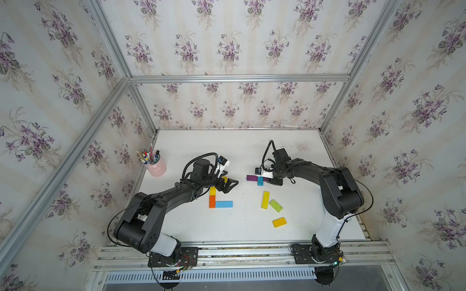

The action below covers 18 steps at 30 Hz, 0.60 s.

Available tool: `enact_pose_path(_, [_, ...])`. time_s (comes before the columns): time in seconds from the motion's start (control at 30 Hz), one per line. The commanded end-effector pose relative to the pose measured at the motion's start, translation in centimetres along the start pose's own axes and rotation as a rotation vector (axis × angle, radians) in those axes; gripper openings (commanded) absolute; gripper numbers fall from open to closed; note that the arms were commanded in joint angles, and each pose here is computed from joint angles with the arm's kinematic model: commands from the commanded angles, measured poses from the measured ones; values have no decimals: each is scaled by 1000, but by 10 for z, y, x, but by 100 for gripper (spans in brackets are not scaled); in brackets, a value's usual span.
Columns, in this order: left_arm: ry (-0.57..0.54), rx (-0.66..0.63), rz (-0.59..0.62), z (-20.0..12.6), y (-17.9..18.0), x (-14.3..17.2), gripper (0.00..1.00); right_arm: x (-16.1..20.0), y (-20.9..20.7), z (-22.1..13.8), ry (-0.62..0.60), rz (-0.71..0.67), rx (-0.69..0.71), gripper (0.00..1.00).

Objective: Assemble the letter t with building blocks
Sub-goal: Assemble the building block at the center of the board.

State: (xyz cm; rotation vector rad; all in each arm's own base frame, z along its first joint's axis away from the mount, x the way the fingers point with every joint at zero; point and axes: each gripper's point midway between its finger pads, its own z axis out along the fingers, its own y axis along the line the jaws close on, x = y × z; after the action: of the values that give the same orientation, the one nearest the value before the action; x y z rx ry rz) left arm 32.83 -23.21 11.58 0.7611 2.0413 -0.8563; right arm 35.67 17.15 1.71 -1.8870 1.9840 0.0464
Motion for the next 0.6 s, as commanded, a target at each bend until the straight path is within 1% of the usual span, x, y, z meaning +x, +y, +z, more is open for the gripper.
enact_pose_path(0.0, [0, -2, -5, 0, 1, -2, 100, 13, 20, 5, 51, -24, -76, 37])
enact_pose_path(0.2, [4, 1, -12, 1, 1, -1, 100, 13, 17, 6, 50, -34, -64, 37])
enact_pose_path(0.43, [7, 11, -18, 3, 0, -1, 100, 12, 11, 4, 44, -24, -28, 49])
enact_pose_path(0.57, [6, 19, -24, 4, 0, -2, 100, 6, 6, -4, 16, -19, 8, 54])
